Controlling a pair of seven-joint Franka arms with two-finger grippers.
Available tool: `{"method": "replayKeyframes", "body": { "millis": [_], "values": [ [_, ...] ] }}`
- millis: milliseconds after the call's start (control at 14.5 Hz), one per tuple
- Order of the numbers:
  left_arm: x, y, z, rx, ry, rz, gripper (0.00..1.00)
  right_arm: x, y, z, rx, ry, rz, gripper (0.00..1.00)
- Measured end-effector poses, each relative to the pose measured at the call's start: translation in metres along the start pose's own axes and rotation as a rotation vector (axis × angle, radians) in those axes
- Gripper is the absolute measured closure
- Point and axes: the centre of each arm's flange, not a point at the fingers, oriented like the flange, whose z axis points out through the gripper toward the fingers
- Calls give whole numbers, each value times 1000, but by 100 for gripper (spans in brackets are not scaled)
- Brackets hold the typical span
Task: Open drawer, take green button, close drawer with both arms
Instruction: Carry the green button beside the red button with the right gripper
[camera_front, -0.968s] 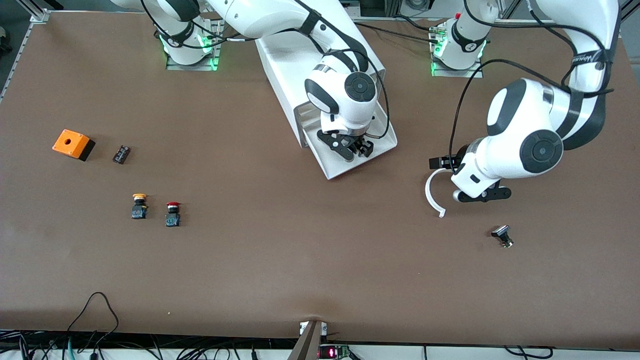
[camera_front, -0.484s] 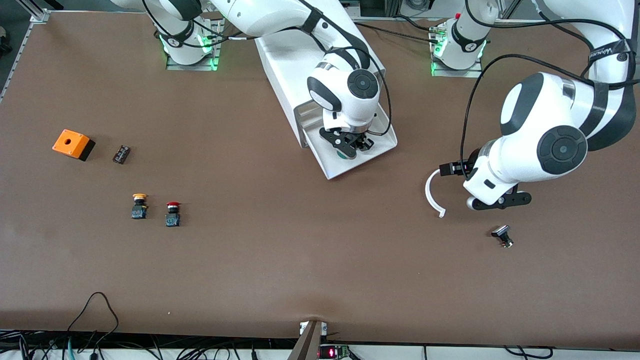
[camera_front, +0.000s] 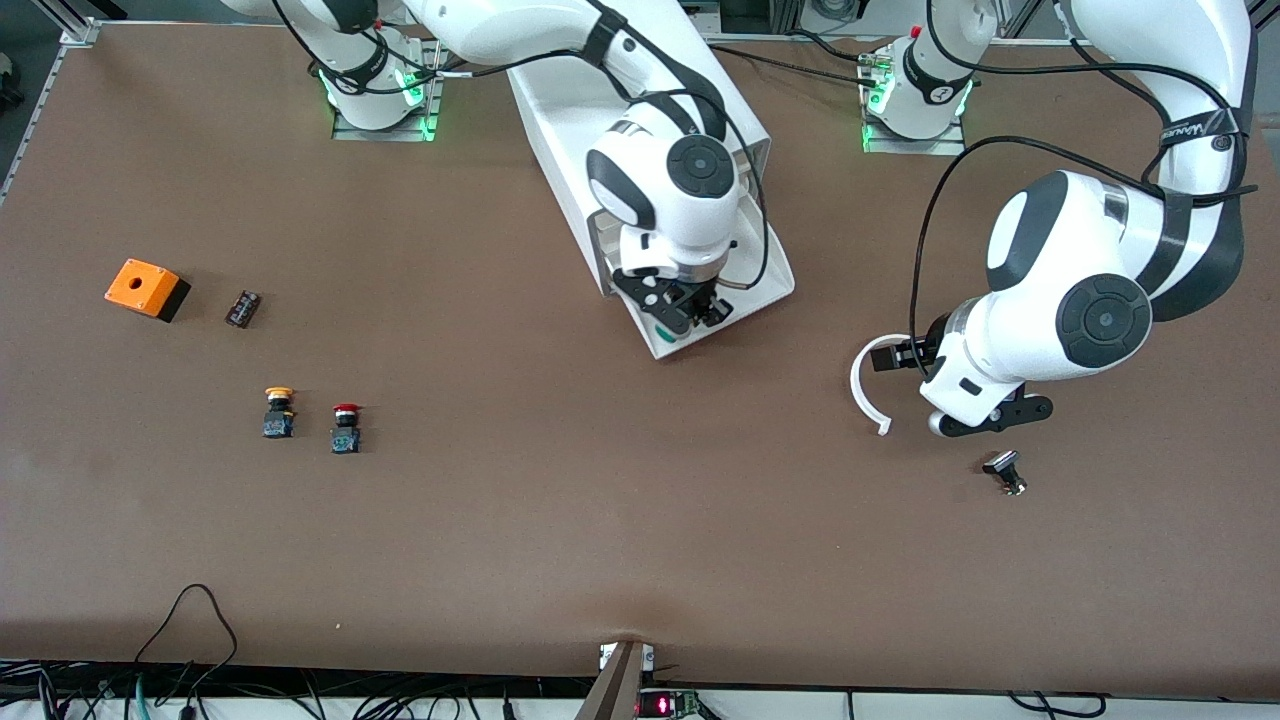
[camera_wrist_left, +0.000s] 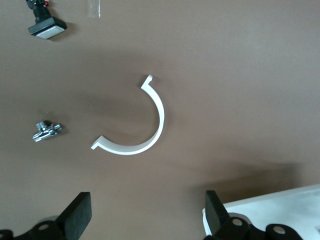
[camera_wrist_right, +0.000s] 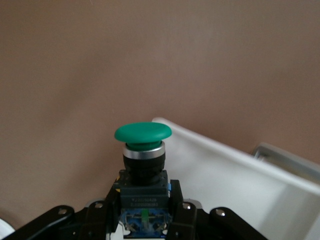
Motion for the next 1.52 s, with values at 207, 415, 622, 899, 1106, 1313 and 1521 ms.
{"method": "replayKeyframes", "body": {
  "millis": [207,415,622,899,1106,1313,1521],
  "values": [
    [-1,17,30,-31,48,-32,0,73,19,-42,-40,-3,-158,59],
    [-20,55,77,-86,94,-104,0,133,49,-51,-112,-35,-398,59],
    [-46,84,135,-163,160,-139,0,193,94,-49,-162,-81,-529,59],
    [-81,109,189,-180,155,-194,0,271,158,-19,-200,-108,-577,59],
    [-111,143,208,-173,134,-226,0,329,205,28,-164,-100,-618,59],
    [-112,145,211,-172,130,-229,0,362,244,79,-146,-95,-642,59],
    [-124,152,215,-152,103,-211,0,368,256,115,-119,-115,-648,59]
  ]
}}
